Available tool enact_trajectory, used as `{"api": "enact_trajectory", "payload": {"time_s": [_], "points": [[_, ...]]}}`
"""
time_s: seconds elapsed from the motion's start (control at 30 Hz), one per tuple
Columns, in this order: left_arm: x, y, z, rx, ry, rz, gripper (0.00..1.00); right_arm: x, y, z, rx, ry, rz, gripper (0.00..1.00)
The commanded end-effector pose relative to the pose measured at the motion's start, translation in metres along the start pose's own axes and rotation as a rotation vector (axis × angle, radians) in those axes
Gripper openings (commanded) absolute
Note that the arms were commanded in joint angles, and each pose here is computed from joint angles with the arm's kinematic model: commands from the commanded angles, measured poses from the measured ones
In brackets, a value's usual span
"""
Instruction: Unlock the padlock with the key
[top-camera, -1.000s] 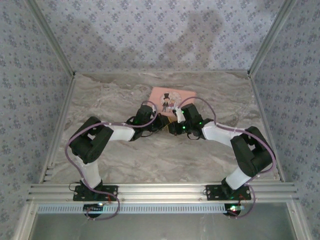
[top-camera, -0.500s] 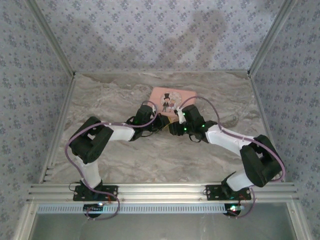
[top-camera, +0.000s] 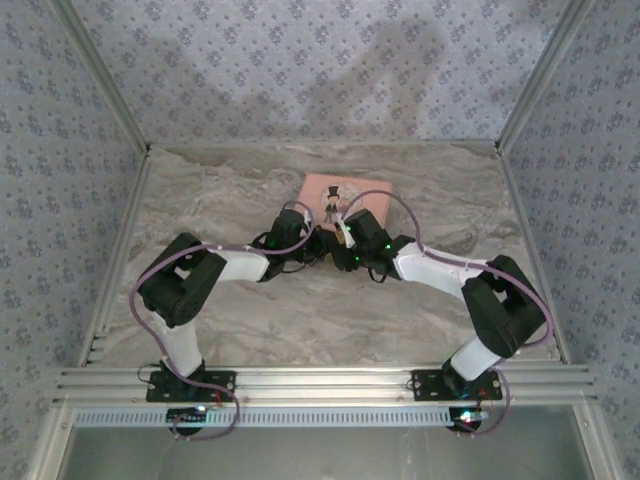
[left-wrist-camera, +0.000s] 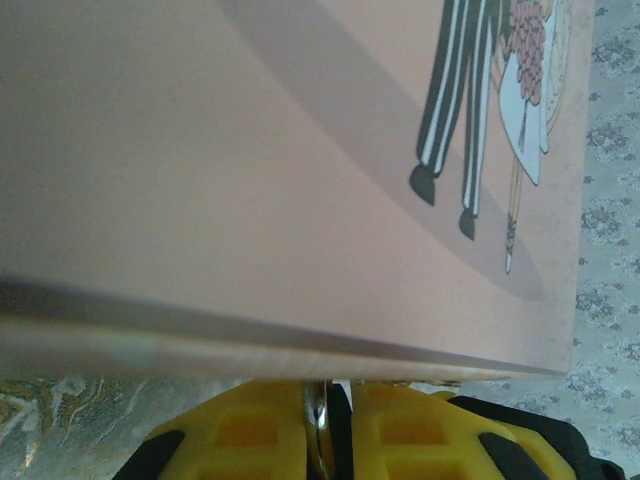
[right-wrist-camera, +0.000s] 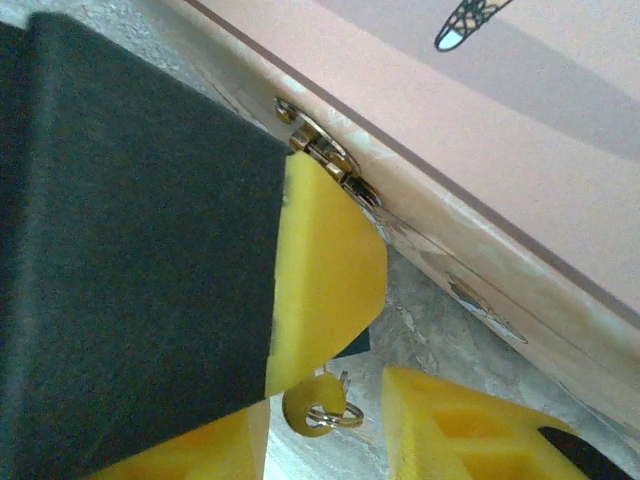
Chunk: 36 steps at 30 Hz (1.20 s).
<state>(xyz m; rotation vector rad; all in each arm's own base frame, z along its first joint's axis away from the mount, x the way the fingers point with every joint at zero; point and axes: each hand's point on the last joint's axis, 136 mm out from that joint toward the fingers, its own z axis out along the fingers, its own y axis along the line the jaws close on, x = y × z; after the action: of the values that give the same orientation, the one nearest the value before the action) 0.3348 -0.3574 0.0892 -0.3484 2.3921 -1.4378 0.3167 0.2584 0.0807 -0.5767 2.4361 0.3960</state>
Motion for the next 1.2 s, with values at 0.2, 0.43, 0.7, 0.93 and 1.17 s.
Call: {"api": "enact_trajectory", "payload": {"time_s": [0.2,0.43,0.7,0.93,1.17], "points": [[0.007,-0.019,-0.003,0.065,0.05,-0.033,0.02,-0.02,0.003,-0.002,0.025,-0.044,-0.033,0.23],[0.008,-0.014,-0.003,0.054,0.046,-0.029,0.03,-0.015,0.016,-0.004,-0.069,-0.048,-0.013,0.0],[0.01,-0.002,-0.003,0.008,0.045,-0.028,0.1,0.0,0.011,-0.001,-0.068,-0.007,0.029,0.29],[0.016,0.023,-0.003,-0.068,0.047,-0.033,0.21,0.023,0.001,-0.008,-0.057,-0.007,0.098,0.36],[0.02,0.039,-0.007,-0.117,0.04,-0.033,0.4,0.025,-0.01,-0.009,-0.047,-0.021,0.158,0.37]]}}
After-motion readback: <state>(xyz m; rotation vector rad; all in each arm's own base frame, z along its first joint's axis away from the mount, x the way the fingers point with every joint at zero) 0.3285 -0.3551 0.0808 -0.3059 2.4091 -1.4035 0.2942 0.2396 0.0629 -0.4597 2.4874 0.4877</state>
